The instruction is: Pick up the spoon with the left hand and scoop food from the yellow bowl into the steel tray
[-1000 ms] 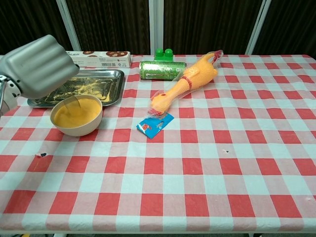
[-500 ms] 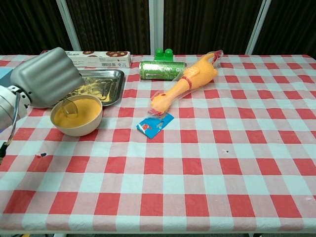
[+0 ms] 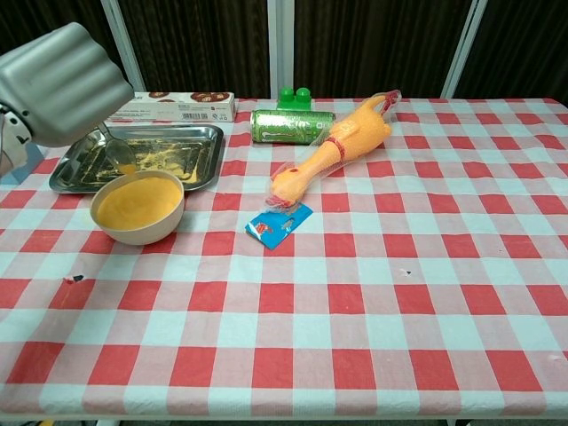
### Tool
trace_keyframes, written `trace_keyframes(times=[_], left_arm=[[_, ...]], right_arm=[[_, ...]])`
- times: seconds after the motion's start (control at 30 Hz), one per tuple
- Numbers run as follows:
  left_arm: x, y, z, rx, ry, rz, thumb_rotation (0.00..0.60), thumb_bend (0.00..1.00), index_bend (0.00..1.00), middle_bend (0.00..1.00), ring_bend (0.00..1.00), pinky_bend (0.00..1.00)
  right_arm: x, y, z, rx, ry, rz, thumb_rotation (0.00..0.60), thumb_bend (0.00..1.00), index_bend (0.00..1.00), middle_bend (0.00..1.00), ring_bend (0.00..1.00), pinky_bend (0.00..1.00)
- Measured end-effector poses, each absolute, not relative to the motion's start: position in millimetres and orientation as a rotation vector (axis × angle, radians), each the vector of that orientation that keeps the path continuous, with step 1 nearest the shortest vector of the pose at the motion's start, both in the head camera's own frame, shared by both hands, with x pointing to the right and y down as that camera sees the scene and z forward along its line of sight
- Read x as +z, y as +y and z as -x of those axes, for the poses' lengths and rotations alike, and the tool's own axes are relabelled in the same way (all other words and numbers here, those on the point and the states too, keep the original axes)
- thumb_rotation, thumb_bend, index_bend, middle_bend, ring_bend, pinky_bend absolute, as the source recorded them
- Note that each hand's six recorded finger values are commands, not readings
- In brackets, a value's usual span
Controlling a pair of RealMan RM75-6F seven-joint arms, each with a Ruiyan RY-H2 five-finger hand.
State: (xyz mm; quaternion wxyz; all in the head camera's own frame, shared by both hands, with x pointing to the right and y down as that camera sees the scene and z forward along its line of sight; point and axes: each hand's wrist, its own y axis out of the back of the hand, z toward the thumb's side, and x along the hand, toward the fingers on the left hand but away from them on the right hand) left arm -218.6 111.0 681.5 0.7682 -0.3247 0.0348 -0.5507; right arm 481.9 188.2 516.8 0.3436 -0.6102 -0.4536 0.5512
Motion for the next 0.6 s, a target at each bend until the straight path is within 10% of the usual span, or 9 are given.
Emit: trace_keyframes(times=[0.6], left_arm=[[706,114,222,-1.254,-0.027,0.623,0.600,0.44,0.74,0.98,0.97,0.98]], right_arm=[[513,190,-481,1.430,-1.177,1.575,0.600,0.16,0.00,0.13,0.00,0.04]])
